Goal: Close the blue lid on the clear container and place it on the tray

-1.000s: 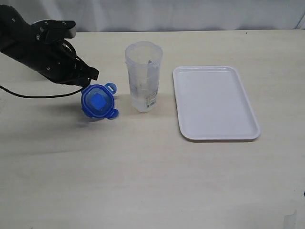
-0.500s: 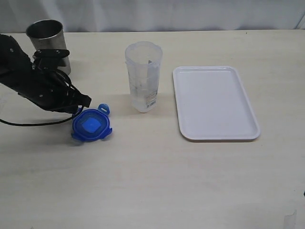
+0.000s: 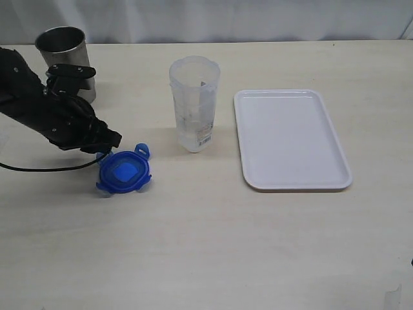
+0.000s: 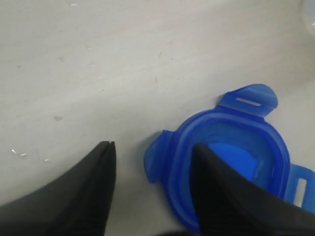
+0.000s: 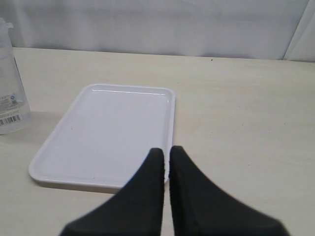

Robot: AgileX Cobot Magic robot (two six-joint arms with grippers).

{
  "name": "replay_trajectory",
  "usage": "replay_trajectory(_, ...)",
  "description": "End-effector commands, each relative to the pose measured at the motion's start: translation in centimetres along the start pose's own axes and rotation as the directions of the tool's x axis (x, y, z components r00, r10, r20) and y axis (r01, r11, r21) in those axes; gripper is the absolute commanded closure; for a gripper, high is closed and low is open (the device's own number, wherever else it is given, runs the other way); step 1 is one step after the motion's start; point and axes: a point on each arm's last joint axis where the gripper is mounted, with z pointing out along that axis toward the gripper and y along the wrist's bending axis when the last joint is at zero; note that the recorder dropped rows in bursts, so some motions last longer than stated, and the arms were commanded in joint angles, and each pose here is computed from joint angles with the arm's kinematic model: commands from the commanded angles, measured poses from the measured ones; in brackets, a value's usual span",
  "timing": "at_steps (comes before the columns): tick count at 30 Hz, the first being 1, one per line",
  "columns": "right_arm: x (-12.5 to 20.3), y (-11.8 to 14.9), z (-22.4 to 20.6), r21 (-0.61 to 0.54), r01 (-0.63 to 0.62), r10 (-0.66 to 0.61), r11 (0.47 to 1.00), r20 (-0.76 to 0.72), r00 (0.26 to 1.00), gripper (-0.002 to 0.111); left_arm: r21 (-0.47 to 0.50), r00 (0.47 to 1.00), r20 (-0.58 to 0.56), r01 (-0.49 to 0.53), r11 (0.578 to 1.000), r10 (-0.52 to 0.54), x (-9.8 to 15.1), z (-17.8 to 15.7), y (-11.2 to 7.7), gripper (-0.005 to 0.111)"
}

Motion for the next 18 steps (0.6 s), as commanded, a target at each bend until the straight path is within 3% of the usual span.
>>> replay_trajectory(1,0.0,0.0,0.0,-0.003,0.003,-0.003,1.000,0.004,1.000,0.104,-0.009,1.000,-0.026,0.001,1.000,-0.001,0.5,1.4,0.3,0.061)
replay_trajectory(6,0.0,0.0,0.0,-0.003,0.003,-0.003,1.000,0.004,1.000,0.104,-0.016,0.999,-0.040,0.001,1.000,-0.002,0.8,2.4,0.6,0.063)
replay_trajectory(13,0.0,0.0,0.0,-0.003,0.003,-0.003,1.000,0.004,1.000,0.104,-0.023,1.000,-0.021,0.009,1.000,-0.010,0.6,2.4,0.6,0.082)
replay_trajectory(18,0.0,0.0,0.0,-0.003,0.003,-0.003,1.000,0.004,1.000,0.104,-0.022,1.000,-0.021,0.011,1.000,-0.011,0.6,2.5,0.6,0.083)
